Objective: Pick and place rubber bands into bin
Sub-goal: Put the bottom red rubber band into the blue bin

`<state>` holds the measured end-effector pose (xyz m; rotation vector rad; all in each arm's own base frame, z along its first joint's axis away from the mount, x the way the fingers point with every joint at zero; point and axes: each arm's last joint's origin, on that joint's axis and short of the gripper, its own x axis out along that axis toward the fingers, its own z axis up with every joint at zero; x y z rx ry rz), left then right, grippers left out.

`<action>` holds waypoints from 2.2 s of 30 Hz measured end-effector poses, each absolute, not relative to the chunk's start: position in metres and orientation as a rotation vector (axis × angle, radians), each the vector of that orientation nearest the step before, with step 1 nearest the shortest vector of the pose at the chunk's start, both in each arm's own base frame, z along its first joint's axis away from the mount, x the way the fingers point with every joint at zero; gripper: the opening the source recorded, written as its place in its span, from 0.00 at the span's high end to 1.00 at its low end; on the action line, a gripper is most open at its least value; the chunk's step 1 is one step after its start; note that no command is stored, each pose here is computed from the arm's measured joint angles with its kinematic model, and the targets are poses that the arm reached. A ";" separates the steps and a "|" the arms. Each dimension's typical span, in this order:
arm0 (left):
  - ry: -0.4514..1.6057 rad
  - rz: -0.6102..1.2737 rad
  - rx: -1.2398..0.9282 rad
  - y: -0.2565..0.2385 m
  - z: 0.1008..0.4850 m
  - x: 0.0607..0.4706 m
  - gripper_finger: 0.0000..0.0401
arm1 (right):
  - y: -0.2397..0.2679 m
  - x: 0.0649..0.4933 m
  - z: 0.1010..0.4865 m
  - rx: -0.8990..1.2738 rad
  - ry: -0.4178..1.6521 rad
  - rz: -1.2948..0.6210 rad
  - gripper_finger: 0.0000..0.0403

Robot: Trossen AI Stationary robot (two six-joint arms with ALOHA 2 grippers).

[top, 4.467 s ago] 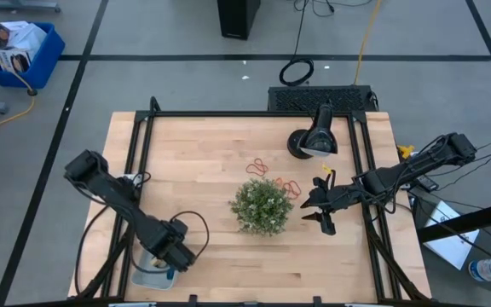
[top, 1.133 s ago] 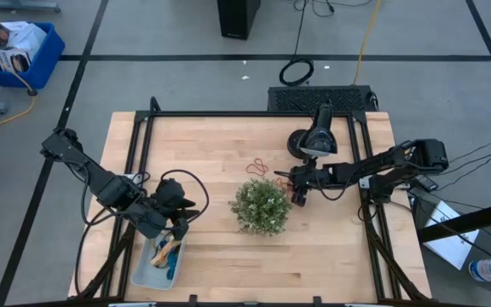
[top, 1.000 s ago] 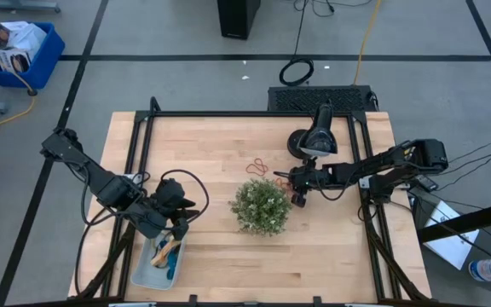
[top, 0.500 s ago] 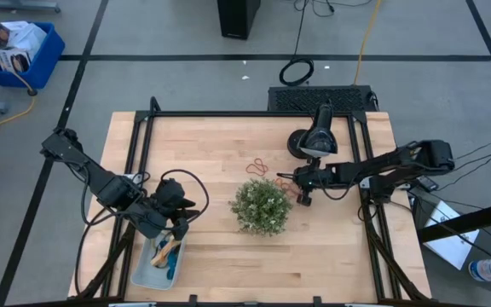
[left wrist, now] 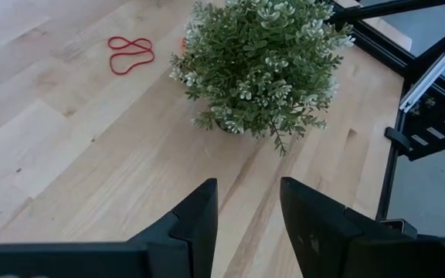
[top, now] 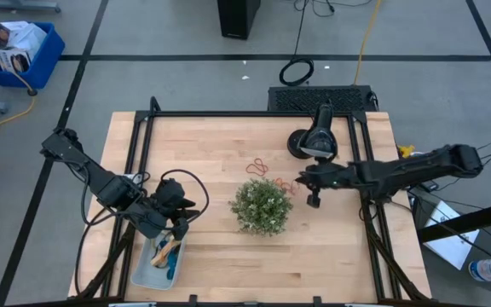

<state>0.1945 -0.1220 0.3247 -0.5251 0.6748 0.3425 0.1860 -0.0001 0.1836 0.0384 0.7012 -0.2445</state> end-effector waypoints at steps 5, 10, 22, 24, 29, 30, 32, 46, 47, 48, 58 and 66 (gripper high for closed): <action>0.675 0.341 -0.521 -0.122 0.325 0.194 0.63 | 0.015 0.178 0.204 0.036 0.587 -0.159 1.00; 0.675 0.341 -0.521 -0.122 0.325 0.195 0.63 | 0.030 0.174 0.230 0.010 0.506 -0.112 1.00; 0.675 0.337 -0.501 -0.122 0.325 0.195 0.63 | 0.064 0.174 0.312 -0.153 0.372 -0.057 1.00; 0.671 0.340 -0.496 -0.122 0.325 0.195 0.63 | 0.069 0.178 0.325 -0.189 0.348 -0.039 1.00; 0.656 0.349 -0.509 -0.122 0.325 0.195 0.63 | 0.081 0.190 0.354 -0.297 0.302 -0.056 1.00; 0.646 0.350 -0.514 -0.122 0.326 0.196 0.63 | 0.084 0.193 0.359 -0.316 0.295 -0.050 1.00; 0.618 0.332 -0.526 -0.122 0.329 0.199 0.63 | 0.090 0.201 0.368 -0.346 0.283 -0.039 1.00; 0.277 -0.006 -0.340 -0.125 0.369 0.231 0.63 | 0.123 0.261 0.397 -0.481 0.220 -0.015 1.00; 0.263 -0.034 -0.332 -0.125 0.371 0.232 0.63 | 0.125 0.264 0.395 -0.498 0.220 -0.013 1.00; 0.251 -0.052 -0.323 -0.124 0.373 0.233 0.63 | 0.127 0.267 0.394 -0.509 0.211 -0.013 1.00; 0.202 -0.124 -0.235 -0.123 0.365 0.264 0.63 | 0.134 0.287 0.385 -0.507 0.186 -0.025 1.00; 0.209 -0.108 -0.162 -0.126 0.344 0.292 0.63 | 0.136 0.296 0.377 -0.507 0.198 -0.030 1.00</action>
